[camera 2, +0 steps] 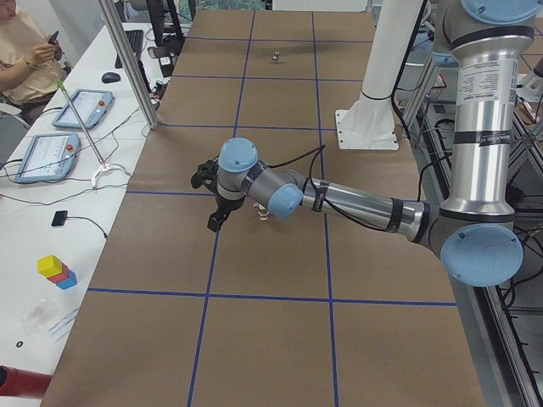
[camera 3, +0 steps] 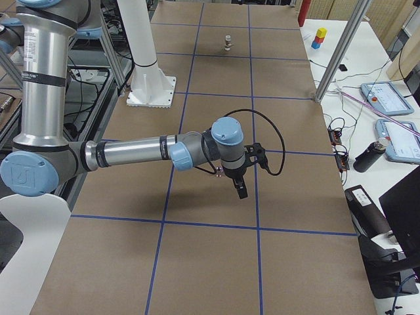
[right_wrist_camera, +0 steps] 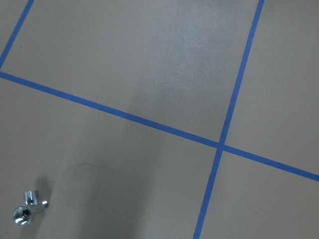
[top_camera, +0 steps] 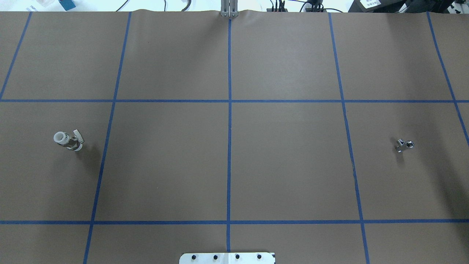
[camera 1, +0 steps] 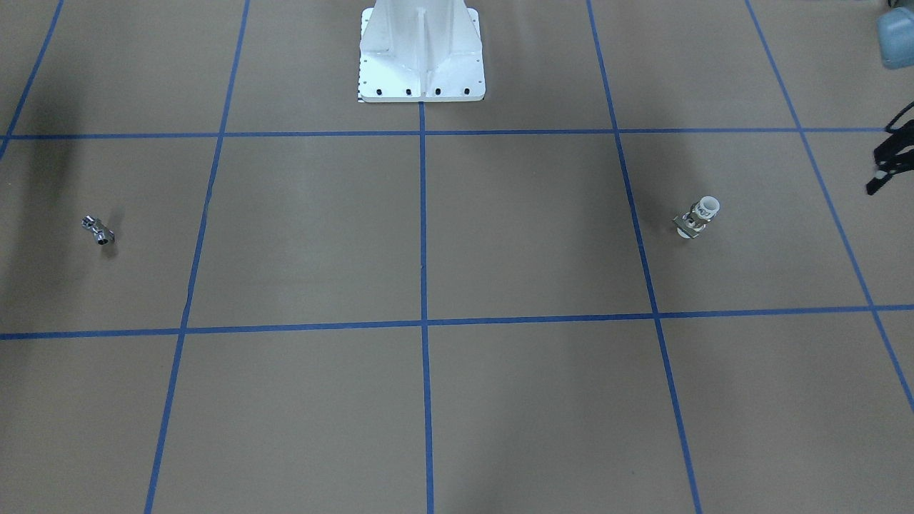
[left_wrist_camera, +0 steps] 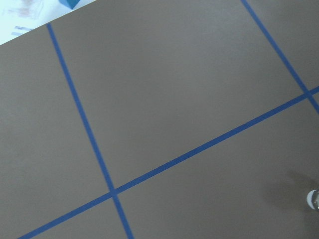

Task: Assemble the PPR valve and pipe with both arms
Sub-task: 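Move the left gripper down onto the white PPR fitting and grasp it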

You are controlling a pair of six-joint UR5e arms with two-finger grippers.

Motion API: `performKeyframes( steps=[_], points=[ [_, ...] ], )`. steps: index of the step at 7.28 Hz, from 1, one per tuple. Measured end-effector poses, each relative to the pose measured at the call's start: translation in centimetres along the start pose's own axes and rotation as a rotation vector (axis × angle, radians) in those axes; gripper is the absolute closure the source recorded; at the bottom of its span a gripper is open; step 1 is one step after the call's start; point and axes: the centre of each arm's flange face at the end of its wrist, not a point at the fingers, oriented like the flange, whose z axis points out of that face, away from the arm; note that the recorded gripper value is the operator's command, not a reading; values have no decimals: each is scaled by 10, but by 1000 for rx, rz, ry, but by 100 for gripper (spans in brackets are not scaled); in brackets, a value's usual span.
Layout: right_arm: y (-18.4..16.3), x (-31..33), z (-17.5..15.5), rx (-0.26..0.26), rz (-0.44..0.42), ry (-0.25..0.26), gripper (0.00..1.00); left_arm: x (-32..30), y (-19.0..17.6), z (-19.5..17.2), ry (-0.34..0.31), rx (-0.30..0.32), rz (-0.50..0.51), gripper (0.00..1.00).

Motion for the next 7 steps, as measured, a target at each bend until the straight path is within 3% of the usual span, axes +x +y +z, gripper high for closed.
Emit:
performKeyframes(
  steps=[2, 4, 6, 7],
  points=[
    [0, -2, 2, -1, 11, -5, 0, 59, -13, 45, 73, -37, -61, 0],
    [0, -2, 2, -1, 12, -5, 0, 102, -22, 78, 60, -53, -107, 0],
    [0, -2, 3, -2, 13, -4, 0, 138, -22, 108, 18, -62, -46, 0],
    [0, -1, 3, -4, 14, -4, 0, 149, -17, 115, 20, -71, 30, 0]
  ],
)
